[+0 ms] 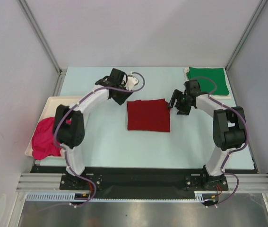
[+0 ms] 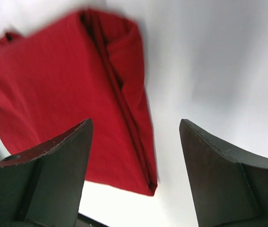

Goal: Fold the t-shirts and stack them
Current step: Fold the tshirt, then neatly place the folded tshirt to the corner

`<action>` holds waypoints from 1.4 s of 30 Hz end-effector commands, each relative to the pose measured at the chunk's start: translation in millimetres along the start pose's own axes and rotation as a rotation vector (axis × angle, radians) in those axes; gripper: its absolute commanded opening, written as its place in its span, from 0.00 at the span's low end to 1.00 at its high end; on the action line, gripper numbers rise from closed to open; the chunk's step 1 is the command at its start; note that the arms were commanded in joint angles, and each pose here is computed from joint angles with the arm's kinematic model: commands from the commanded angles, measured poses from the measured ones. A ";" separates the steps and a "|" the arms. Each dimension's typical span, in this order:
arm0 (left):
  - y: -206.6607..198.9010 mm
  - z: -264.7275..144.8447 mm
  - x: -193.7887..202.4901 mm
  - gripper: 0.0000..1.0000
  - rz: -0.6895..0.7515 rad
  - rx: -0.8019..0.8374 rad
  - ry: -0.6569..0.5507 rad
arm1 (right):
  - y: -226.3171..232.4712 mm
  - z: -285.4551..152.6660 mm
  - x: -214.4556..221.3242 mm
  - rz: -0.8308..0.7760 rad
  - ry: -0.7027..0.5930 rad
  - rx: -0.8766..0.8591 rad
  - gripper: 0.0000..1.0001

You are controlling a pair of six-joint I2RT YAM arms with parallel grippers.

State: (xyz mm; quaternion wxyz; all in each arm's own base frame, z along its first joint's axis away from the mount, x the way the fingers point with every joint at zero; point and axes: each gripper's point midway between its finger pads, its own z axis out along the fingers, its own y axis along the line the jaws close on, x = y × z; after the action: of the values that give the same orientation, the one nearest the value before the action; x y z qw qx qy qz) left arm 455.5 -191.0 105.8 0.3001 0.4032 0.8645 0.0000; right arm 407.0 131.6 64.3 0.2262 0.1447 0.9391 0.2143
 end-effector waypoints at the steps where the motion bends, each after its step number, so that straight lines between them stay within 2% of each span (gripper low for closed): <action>1: -79.4 -57.8 -25.1 0.50 0.037 0.198 -0.189 | 11.1 2.8 18.6 -0.054 0.015 -0.049 0.79; 5: -128.5 -48.9 5.8 0.47 0.087 0.313 -0.111 | 12.4 13.9 34.3 -0.041 0.039 -0.083 0.80; 11: -124.1 -6.6 42.4 0.43 0.064 0.243 0.021 | 11.5 32.0 42.8 -0.023 0.063 -0.100 0.77; 14: -128.7 11.1 58.2 0.43 0.061 0.248 0.075 | 18.0 38.2 50.6 -0.008 0.093 -0.147 0.68; 16: -122.2 21.5 66.4 0.43 0.076 0.201 0.096 | 22.9 41.1 51.0 0.001 0.091 -0.187 0.57; 17: -121.5 22.2 64.4 0.43 0.076 0.198 0.087 | 21.1 41.0 50.2 0.006 0.090 -0.184 0.57; 19: -117.1 25.8 65.1 0.43 0.082 0.173 0.092 | 24.2 42.6 48.7 0.012 0.090 -0.199 0.46; 20: -117.2 25.3 63.7 0.45 0.082 0.175 0.090 | 25.0 42.3 47.8 0.013 0.092 -0.207 0.37; 22: -116.4 16.5 51.5 0.46 0.080 0.185 0.055 | 26.2 43.1 45.5 0.016 0.090 -0.216 0.28; 23: -117.4 12.3 50.1 0.49 0.080 0.198 0.052 | 28.3 42.6 42.0 0.011 0.083 -0.223 0.20; 25: -115.0 -4.7 35.4 0.52 0.083 0.208 0.004 | 28.2 43.3 38.7 0.002 0.082 -0.225 0.13; 26: -114.1 -13.4 34.1 0.54 0.088 0.216 0.000 | 32.8 42.3 30.3 -0.012 0.070 -0.237 0.06; 28: -104.1 -37.0 21.2 0.58 0.075 0.221 -0.057 | 35.0 40.5 24.6 -0.052 0.074 -0.239 0.00; 29: -103.6 -46.0 21.1 0.68 0.068 0.247 -0.067 | 36.2 42.1 20.2 -0.073 0.075 -0.236 0.00; 31: -86.9 -67.1 19.5 0.77 0.041 0.232 -0.095 | 41.7 37.7 2.2 -0.152 0.058 -0.225 0.00; 32: -80.1 -71.7 21.3 0.78 0.044 0.220 -0.095 | 32.6 37.9 1.4 -0.166 0.072 -0.171 0.00; 34: -62.3 -81.2 29.3 0.82 0.029 0.186 -0.082 | 34.0 30.4 -28.8 -0.239 0.016 -0.132 0.00; 35: -52.7 -88.5 35.8 0.90 0.034 0.148 -0.062 | 22.1 34.0 -37.8 -0.300 0.006 -0.073 0.00; 36: -46.5 -91.4 40.0 0.93 0.031 0.125 -0.051 | 15.9 29.0 -40.6 -0.315 0.032 -0.030 0.00; 37: -36.6 -93.7 45.5 1.00 0.023 0.097 -0.041 | 24.8 18.9 -69.0 -0.347 -0.020 -0.020 0.00; 38: -30.6 -97.8 47.6 1.00 0.025 0.074 -0.039 | 18.6 15.3 -85.2 -0.402 -0.048 0.043 0.00; 39: -23.1 -103.7 51.0 1.00 0.019 0.038 -0.033 | 8.3 16.4 -85.8 -0.413 -0.014 0.098 0.00; 40: -14.9 -107.5 52.8 1.00 0.008 0.013 -0.034 | 19.4 4.3 -114.5 -0.450 -0.082 0.120 0.00; 41: -9.8 -110.4 54.0 1.00 0.001 -0.005 -0.034 | 12.0 -2.0 -128.9 -0.464 -0.110 0.189 0.00; 42: -2.7 -116.0 54.7 1.00 -0.009 -0.032 -0.039 | 1.7 0.0 -129.5 -0.485 -0.078 0.234 0.00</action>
State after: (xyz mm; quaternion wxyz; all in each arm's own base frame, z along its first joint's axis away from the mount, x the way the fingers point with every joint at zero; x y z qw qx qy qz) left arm 365.6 -146.6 150.5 0.3072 0.4013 0.8623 -0.0315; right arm 510.8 136.2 101.7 0.2956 -0.0202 0.9415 0.1608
